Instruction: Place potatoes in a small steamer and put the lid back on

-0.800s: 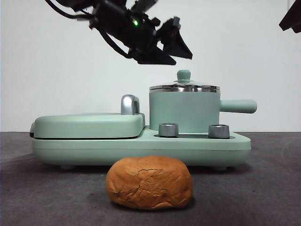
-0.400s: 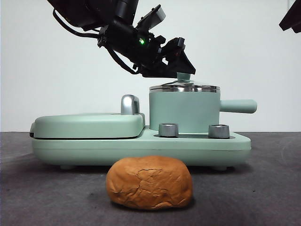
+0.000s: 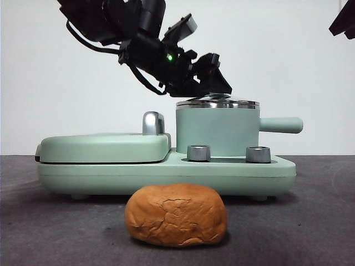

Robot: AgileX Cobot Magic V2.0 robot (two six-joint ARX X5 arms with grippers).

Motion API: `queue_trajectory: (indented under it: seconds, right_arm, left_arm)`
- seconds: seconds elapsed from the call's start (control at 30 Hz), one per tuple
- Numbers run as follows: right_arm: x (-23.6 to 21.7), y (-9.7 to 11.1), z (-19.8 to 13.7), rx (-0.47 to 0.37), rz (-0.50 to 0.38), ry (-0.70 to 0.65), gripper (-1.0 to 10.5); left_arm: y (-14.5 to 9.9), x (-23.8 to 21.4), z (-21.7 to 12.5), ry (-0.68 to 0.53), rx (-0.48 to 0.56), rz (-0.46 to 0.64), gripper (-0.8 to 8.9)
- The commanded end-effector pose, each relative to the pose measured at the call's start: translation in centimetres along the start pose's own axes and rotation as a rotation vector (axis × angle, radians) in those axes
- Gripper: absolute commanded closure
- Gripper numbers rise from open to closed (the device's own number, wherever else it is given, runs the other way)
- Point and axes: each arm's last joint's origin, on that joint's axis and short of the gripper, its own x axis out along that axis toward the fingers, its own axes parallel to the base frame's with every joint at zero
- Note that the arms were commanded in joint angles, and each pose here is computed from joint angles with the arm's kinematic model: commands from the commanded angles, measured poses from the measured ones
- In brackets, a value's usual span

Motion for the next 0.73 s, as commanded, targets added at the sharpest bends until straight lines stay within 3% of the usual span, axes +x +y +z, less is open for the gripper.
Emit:
queue_trajectory:
  seconds: [0.03, 0.2, 0.43, 0.73]
  right_arm:
    - [-0.19, -0.01, 0.60, 0.010, -0.002, -0.024, 7.2]
    - [-0.19, -0.01, 0.59, 0.010, -0.001, -0.024, 7.2]
    - [-0.19, -0.01, 0.59, 0.010, -0.001, -0.024, 7.2]
    - [-0.19, -0.01, 0.59, 0.010, -0.002, -0.024, 7.2]
  left_arm:
    - [-0.06, 0.76, -0.12, -0.006, 0.011, -0.004, 5.07]
    - [-0.05, 0.76, -0.04, -0.013, 0.014, -0.003, 5.23]
    - [-0.05, 0.76, -0.04, -0.013, 0.014, -0.003, 8.10]
    - [-0.09, 0.57, 0.28, -0.020, 0.017, -0.002, 8.07]
